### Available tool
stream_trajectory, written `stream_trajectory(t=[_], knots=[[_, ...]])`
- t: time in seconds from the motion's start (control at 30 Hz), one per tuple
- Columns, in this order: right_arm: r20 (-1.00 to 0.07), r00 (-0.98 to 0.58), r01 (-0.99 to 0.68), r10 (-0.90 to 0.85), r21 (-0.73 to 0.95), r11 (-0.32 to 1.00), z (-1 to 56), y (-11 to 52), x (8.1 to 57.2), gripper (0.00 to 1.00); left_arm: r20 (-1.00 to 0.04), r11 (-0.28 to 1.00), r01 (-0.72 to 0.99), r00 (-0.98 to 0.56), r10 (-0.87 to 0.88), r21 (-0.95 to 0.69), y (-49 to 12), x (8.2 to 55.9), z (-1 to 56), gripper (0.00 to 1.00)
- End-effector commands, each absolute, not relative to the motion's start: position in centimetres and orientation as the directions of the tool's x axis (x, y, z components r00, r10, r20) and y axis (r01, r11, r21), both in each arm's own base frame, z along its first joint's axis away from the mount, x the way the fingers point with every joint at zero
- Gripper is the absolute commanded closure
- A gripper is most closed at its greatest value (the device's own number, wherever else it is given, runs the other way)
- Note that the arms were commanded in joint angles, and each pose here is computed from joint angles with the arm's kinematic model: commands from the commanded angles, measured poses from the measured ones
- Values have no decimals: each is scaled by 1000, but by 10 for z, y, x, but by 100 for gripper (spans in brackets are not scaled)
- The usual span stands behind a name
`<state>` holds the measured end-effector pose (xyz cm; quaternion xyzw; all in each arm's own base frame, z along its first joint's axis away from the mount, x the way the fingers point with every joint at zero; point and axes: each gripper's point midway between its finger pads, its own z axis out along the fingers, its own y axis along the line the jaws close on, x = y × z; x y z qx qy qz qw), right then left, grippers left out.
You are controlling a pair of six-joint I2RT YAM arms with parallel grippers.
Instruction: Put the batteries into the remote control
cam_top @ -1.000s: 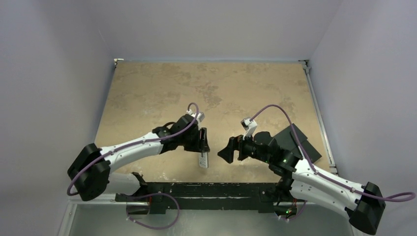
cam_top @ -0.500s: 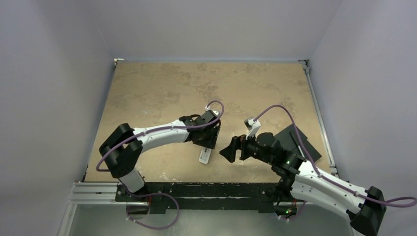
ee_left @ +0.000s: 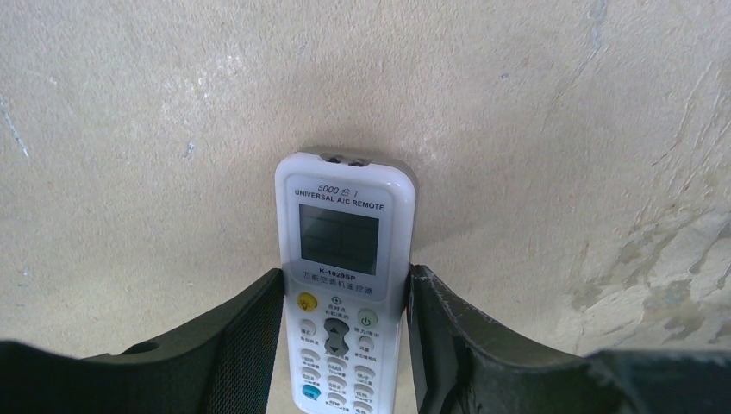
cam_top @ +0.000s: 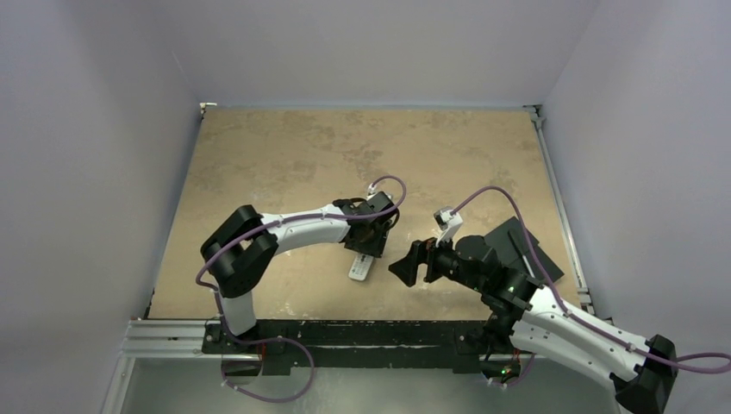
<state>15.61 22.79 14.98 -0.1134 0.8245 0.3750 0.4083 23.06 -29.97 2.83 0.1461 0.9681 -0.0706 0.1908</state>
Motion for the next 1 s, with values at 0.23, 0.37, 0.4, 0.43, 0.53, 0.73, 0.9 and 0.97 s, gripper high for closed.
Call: stream_trajectory(t=[0.23,0.37,0.4,0.43,0.53,0.73,0.9,0.97], knots=[[-765,-632,-497,124,524,691,150,227,156,1,-373,950,297,-896,242,-95,-310,231,25,74],[-758,-640,-495,127,534,685,149,229,156,1,-370,948,299,-898,240,-111,-315,231,27,68],[-757,-641,-495,126,533,686,148,229,156,1,-371,947,300,-897,240,-113,-316,232,29,67],[-757,-642,-494,125,533,687,148,229,156,1,-372,947,301,-897,240,-115,-317,232,30,66],[-758,-640,-489,126,528,695,148,226,156,1,-381,945,302,-894,236,-124,-320,232,36,63],[-762,-633,-485,134,525,700,151,223,156,1,-412,944,298,-885,216,-144,-322,235,53,52],[-763,-632,-484,135,525,701,153,222,156,1,-427,943,297,-880,209,-149,-322,236,64,44],[-763,-632,-483,137,526,700,154,222,156,1,-434,944,295,-877,206,-149,-321,237,67,41]])
